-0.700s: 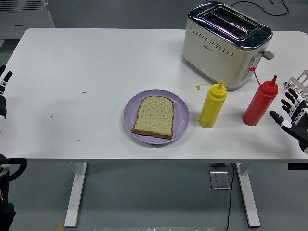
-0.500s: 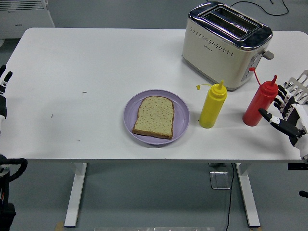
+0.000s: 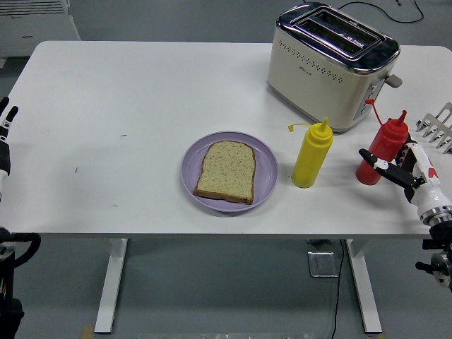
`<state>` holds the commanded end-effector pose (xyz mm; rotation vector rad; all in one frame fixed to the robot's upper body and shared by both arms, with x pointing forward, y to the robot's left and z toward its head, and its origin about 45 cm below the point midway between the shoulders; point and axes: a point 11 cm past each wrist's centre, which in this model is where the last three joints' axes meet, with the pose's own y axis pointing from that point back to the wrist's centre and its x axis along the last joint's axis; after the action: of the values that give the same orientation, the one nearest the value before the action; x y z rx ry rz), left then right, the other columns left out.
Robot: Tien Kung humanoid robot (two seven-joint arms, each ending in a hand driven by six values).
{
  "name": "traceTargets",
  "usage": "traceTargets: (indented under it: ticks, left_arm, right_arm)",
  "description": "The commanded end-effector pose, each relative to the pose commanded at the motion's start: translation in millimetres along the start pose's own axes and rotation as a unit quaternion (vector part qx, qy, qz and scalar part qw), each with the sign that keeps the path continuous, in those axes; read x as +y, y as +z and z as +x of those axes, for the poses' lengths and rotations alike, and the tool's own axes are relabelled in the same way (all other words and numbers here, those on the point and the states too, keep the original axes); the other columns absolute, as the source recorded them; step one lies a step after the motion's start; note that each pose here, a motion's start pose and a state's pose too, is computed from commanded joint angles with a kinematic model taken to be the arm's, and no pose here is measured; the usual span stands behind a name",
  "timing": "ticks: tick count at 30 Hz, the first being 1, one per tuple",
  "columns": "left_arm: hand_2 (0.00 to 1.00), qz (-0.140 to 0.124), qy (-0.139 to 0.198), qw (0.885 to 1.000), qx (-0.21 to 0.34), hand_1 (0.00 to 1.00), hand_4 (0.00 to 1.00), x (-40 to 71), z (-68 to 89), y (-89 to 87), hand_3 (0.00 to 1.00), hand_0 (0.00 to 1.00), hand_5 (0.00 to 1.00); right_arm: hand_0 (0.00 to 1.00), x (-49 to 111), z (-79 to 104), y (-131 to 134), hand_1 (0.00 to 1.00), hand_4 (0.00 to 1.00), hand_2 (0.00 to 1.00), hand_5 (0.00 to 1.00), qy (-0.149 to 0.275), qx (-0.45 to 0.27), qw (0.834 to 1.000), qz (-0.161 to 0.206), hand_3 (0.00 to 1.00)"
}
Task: Pick up the cup,pour liquid into bread,place the cup on the desk
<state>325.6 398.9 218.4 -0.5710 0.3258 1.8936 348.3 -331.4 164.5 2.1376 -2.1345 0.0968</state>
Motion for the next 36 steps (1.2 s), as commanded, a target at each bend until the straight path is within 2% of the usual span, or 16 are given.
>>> traceTargets:
  ticks: [5,6,11,12,17,18,23,24,29,30,35,36]
  left_arm:
    - [0.783,0.001,0.000,1.000,0.000,0.752,0.662,0.5,0.5,-0.7,0.697,0.715,0.998]
    - [0.783,0.001,0.001,1.000,0.000,0.751,0.662,0.6,0.6,-0.9,0.697,0.715,0.998]
    - [0.783,0.001,0.001,1.000,-0.001,0.751,0.662,0.9,1.4,-1.0,0.697,0.715,0.998]
    - [0.783,0.001,0.002,1.000,-0.001,0.751,0.662,0.9,1.6,-1.0,0.696,0.715,0.998]
    - [0.783,0.001,0.003,1.000,-0.001,0.751,0.662,0.9,2.3,-1.0,0.696,0.715,0.998]
    - [0.783,0.001,0.003,1.000,-0.001,0.751,0.662,0.9,2.5,-0.8,0.696,0.715,0.998]
    - [0.783,-0.001,0.003,1.000,-0.001,0.751,0.662,0.3,2.1,0.2,0.696,0.715,0.998]
    - [0.783,-0.001,0.003,1.000,-0.001,0.751,0.662,0.3,2.2,0.5,0.696,0.715,0.998]
    - [0.783,-0.002,0.003,1.000,0.000,0.751,0.662,0.0,1.9,0.9,0.696,0.715,0.998]
    - [0.783,-0.002,0.003,1.000,0.000,0.751,0.662,0.0,2.0,0.9,0.696,0.715,0.998]
    - [0.783,-0.002,0.004,1.000,0.000,0.751,0.662,0.1,2.4,1.0,0.696,0.715,0.998]
    - [0.783,-0.002,0.004,1.000,0.000,0.751,0.661,0.1,2.4,1.1,0.695,0.715,0.998]
  right_arm:
    - [0.998,-5.4,-5.9,-5.2,0.948,0.963,0.998,0.288,-0.001,-0.016,1.000,0.007,0.998]
    - [0.951,-6.2,-6.8,-5.5,0.909,0.961,0.948,0.284,0.000,-0.021,1.000,0.007,0.998]
    - [0.951,-8.8,-12.0,-5.4,0.909,0.961,0.948,0.284,0.014,-0.045,0.999,0.009,0.998]
    - [0.863,-9.4,-12.9,-4.9,0.820,0.950,0.842,0.267,0.016,-0.051,0.999,0.009,0.973]
    - [0.863,-11.4,-19.2,-0.5,0.820,0.950,0.842,0.267,0.026,-0.082,0.996,0.003,0.973]
    - [0.738,-11.5,-20.9,-0.1,0.724,0.935,0.708,0.251,0.026,-0.084,0.996,0.003,0.895]
    - [0.738,-12.9,-24.9,-0.7,0.724,0.935,0.708,0.251,0.044,-0.095,0.994,0.010,0.895]
    - [0.442,-13.5,-26.3,-0.5,0.521,0.911,0.538,0.221,0.047,-0.096,0.994,0.010,0.715]
    - [0.442,-13.9,-27.7,1.2,0.521,0.911,0.538,0.221,0.061,-0.102,0.993,0.007,0.715]
    - [0.312,-13.8,-26.9,1.6,0.393,0.906,0.418,0.215,0.069,-0.106,0.992,0.008,0.547]
    - [0.312,-12.1,-23.1,4.7,0.393,0.906,0.418,0.215,0.096,-0.124,0.988,0.012,0.547]
    - [0.128,-11.9,-22.8,5.1,0.232,0.898,0.319,0.207,0.098,-0.125,0.987,0.012,0.387]
